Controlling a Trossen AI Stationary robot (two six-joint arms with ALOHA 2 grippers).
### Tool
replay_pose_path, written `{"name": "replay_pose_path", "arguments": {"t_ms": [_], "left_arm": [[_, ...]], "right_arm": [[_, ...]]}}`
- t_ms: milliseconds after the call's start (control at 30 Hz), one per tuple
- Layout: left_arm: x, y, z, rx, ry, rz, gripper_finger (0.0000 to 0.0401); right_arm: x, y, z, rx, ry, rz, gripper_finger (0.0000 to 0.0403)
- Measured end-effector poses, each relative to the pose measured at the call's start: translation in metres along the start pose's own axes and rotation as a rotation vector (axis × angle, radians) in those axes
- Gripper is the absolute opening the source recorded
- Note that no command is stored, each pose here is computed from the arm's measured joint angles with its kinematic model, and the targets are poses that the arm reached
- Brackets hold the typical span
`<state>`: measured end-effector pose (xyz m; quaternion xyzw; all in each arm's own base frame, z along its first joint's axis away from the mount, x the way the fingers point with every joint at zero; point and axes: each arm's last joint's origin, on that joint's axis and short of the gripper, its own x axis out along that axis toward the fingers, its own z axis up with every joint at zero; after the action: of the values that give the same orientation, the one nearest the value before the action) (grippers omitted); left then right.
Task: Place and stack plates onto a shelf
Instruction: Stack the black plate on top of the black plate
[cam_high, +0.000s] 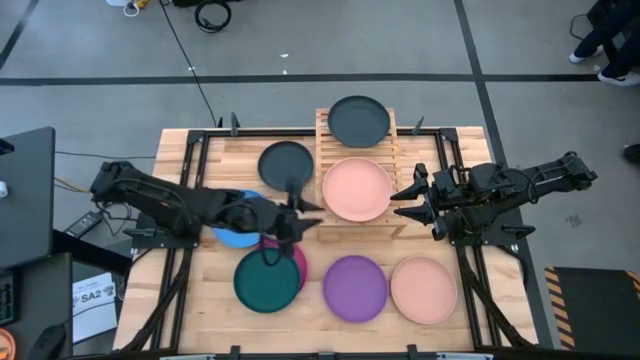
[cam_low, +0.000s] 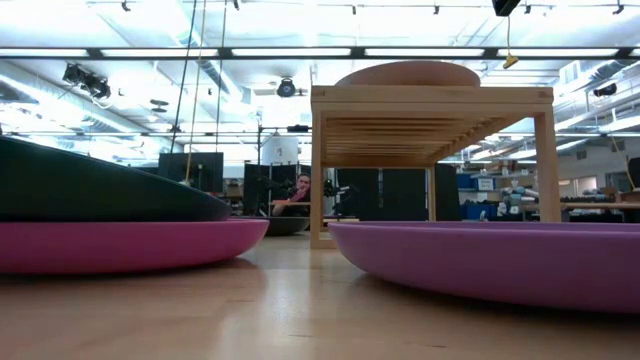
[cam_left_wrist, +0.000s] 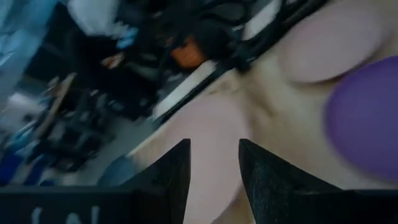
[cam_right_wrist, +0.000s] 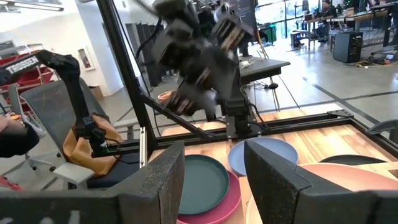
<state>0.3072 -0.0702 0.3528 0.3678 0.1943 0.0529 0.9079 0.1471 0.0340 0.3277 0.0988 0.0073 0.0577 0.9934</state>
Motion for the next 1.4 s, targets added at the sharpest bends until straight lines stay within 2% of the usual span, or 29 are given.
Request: {"name": "replay_pose_path", "arguments": {"t_ms": [133,300,633,900,1033,1200,1400], "left_arm": [[-0.021,0.017,-0.006,-0.017,0.092,0.116,0.0142],[-0.045,0.044,-0.023,-0.142,0.186,0.219,0.0142],[-0.064,0.104,-0.091,-0.451,0.457,0.409,0.0142],[-0.061,0.147,-0.159,-0.774,0.568,0.360,0.0142],[-0.056,0.162,-0.189,-0.904,0.623,0.388,0.0142],[-0.038,0.170,-0.226,-1.035,0.693,0.347,0.0142],[-0.008,0.167,-0.266,-1.125,0.805,0.260,0.0142]], "right_arm": [[0.000,0.000,0.000,-0.001,0.004,0.000,0.0171],[0.000,0.000,0.000,-0.001,0.005,-0.001,0.0171],[0.000,0.000,0.000,-0.001,0.005,-0.001,0.0171],[0.000,0.000,-0.001,-0.001,0.006,-0.001,0.0171],[0.000,0.000,-0.002,-0.003,0.016,-0.003,0.0171],[0.000,-0.002,-0.009,-0.034,0.092,-0.017,0.0171],[-0.001,-0.003,-0.013,-0.080,0.135,-0.022,0.0171]]}}
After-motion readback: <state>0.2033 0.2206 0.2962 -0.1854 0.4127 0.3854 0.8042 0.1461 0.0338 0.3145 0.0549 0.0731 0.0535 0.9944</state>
